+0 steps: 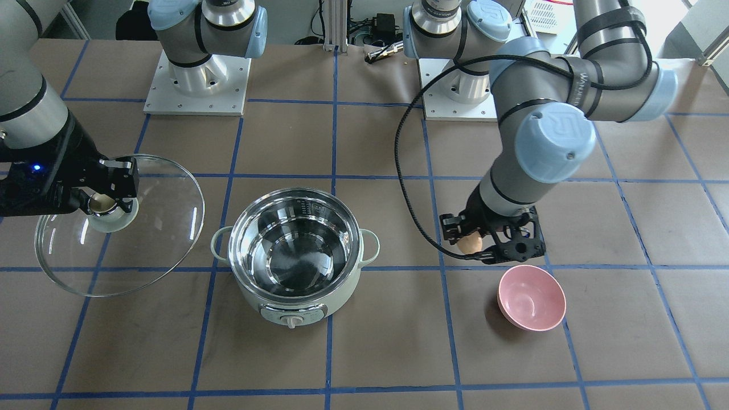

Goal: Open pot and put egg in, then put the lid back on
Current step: 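Carry the egg over the pot with the left gripper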

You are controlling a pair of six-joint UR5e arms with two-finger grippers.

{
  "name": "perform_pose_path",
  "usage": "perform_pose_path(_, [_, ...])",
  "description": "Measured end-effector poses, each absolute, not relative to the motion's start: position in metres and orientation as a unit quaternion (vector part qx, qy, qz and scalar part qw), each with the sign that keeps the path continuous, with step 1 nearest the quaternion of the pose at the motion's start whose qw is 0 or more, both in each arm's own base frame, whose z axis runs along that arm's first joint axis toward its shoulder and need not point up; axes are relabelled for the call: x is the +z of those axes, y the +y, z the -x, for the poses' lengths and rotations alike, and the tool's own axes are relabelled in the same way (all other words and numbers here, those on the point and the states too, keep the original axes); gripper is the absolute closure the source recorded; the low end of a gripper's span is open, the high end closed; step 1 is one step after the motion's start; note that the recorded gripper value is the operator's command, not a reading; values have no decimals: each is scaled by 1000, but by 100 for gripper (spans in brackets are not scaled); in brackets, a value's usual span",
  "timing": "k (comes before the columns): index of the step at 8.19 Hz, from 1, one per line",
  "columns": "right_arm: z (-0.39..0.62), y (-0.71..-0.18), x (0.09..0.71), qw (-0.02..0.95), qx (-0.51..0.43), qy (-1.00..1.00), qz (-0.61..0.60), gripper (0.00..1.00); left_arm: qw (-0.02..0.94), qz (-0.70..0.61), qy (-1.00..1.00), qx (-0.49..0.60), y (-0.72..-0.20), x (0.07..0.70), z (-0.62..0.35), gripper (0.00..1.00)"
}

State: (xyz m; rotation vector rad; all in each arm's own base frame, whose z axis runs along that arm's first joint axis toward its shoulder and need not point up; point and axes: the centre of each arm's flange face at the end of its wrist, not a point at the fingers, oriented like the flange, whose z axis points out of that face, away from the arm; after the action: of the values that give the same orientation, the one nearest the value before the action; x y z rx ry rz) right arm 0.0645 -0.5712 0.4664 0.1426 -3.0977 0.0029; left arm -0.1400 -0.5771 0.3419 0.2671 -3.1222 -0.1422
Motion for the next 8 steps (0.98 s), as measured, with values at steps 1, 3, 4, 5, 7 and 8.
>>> perform_pose_path(1, [-65, -571, 466, 20, 1, -999, -46, 100, 7, -88, -995, -40, -569, 349, 186, 50])
perform_pose_path(3, [-64, -571, 466, 21, 1, -999, -46, 100, 30, -99, -994, -24, -560, 371, 268, 51])
perform_pose_path(4, [-64, -572, 466, 22, 1, -999, -45, 100, 38, -107, -993, -22, -558, 373, 302, 51])
perform_pose_path(5, [-63, -572, 466, 23, 1, -999, -45, 100, 40, -120, -992, -25, -558, 365, 333, 51])
perform_pose_path(7, [-54, -573, 467, 25, 3, -999, -37, 100, 38, -136, -990, -26, -561, 345, 382, 51])
perform_pose_path(8, [-48, -573, 468, 25, 3, -999, -31, 100, 36, -135, -990, -26, -560, 338, 396, 51])
